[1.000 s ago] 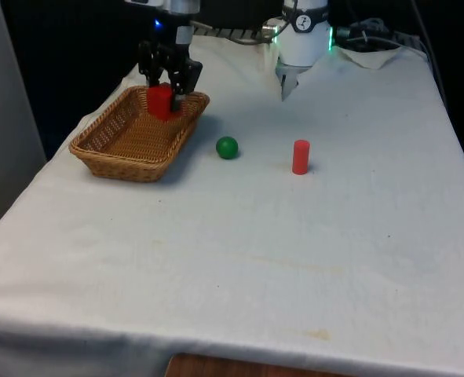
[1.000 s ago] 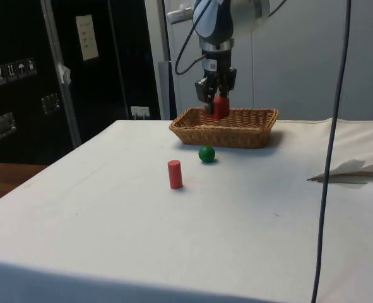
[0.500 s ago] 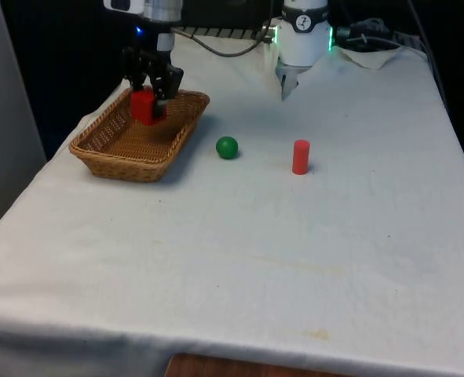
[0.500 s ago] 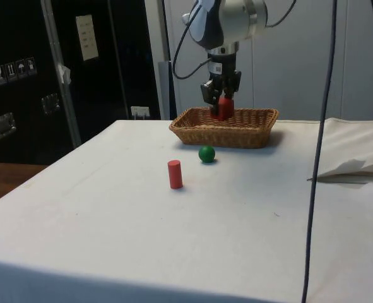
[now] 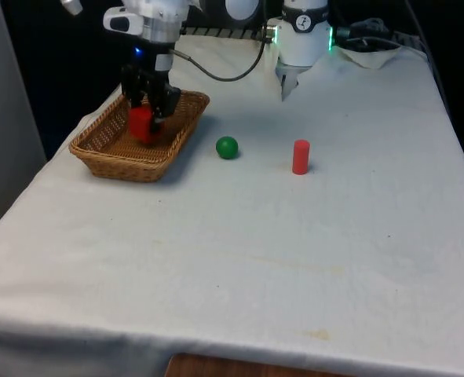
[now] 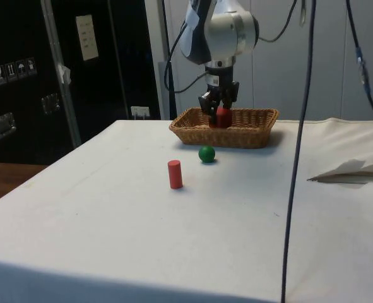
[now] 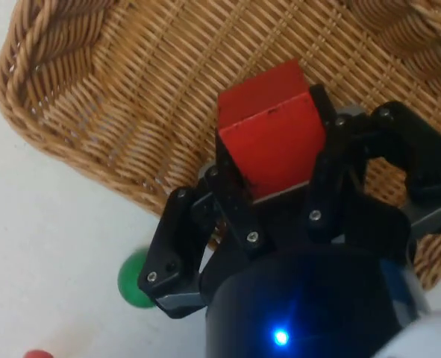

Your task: Pick up the object to the left of the cylinder and place it into the basket.

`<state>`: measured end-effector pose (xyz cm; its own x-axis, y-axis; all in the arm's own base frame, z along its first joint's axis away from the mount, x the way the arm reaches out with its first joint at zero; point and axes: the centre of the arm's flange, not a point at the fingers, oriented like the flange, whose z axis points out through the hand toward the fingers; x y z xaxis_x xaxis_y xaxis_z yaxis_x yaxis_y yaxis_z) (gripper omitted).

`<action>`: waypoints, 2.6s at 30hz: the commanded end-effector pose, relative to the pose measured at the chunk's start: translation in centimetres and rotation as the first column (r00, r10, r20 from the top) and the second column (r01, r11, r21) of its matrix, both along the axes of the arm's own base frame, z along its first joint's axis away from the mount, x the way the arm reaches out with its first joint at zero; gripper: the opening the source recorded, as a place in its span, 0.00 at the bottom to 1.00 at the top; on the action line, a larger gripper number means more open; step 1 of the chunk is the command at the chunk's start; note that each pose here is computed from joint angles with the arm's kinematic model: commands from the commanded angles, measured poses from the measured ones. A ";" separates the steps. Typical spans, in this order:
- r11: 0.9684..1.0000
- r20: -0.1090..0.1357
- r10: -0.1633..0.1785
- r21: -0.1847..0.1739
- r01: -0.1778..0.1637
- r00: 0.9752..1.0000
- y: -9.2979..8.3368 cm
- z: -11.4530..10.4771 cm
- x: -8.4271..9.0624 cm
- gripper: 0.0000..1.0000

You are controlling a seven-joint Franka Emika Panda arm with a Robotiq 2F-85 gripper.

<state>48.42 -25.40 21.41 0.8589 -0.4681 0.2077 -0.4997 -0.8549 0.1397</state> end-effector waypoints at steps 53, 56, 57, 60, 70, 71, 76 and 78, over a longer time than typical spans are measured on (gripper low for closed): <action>0.999 0.099 0.016 0.031 -0.020 0.995 -1.4 7.1 2.4 1.00; 0.999 0.112 0.020 0.037 -0.024 0.993 -1.6 8.0 2.8 1.00; 0.999 0.116 0.020 0.039 -0.025 0.993 -1.6 8.3 2.9 1.00; 0.999 0.124 0.022 0.044 -0.027 0.992 -1.7 9.0 3.2 1.00; 0.998 0.156 0.034 0.055 -0.043 0.987 -1.4 11.3 5.2 1.00; 0.997 0.157 0.037 0.056 -0.046 0.987 -1.3 11.5 5.4 1.00; 0.996 0.169 0.054 0.060 -0.065 0.984 -0.8 12.7 6.7 1.00; 0.996 0.155 0.056 0.059 -0.065 0.986 -0.6 13.1 7.1 1.00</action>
